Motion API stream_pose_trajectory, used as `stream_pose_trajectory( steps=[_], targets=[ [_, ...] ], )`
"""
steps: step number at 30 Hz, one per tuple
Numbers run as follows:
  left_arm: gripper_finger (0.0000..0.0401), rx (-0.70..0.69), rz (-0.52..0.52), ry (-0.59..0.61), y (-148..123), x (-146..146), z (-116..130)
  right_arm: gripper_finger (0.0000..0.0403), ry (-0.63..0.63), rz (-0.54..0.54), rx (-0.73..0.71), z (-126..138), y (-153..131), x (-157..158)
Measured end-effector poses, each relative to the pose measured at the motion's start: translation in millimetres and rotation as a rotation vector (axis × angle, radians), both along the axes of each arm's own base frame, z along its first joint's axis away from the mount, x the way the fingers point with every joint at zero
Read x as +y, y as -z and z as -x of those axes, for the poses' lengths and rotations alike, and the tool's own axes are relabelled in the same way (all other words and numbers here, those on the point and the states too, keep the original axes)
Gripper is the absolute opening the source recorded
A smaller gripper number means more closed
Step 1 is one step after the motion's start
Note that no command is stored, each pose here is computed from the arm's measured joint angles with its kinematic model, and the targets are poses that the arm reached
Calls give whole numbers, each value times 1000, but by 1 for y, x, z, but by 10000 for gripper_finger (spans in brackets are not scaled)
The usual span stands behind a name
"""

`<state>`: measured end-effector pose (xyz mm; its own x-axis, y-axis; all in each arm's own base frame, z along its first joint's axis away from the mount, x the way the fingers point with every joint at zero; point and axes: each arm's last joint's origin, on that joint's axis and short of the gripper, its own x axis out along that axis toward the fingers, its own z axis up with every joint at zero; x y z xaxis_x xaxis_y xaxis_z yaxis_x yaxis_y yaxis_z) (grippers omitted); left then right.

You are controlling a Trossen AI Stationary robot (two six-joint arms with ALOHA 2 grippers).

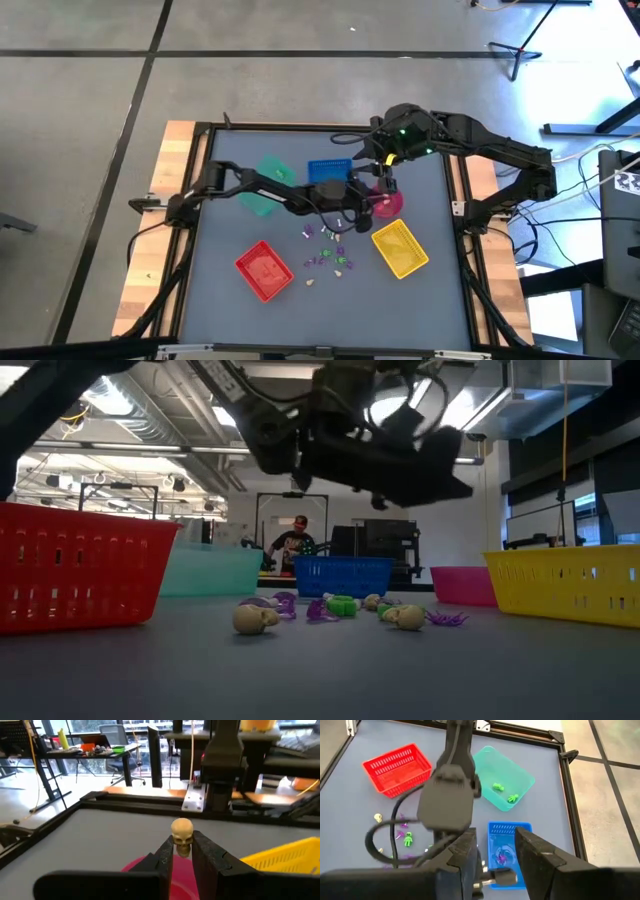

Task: Sort Halloween decoration
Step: Put the yellow skull toy into the red bin, then put the purple spider toy into the blue bin

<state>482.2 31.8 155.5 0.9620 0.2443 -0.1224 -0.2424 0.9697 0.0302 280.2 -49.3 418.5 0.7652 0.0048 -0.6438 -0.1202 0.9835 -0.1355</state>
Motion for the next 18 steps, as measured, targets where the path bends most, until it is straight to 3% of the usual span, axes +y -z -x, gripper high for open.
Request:
stream_pose_trajectory(
  steps=[6, 18],
  targets=[
    [54, 27, 3, 0, 13, 0, -4, 131, 1, -1, 0, 0, 0, 0],
    [169, 66, 5, 0, 16, 0, -4, 131, 0, -1, 0, 0, 0, 0]
  ],
)
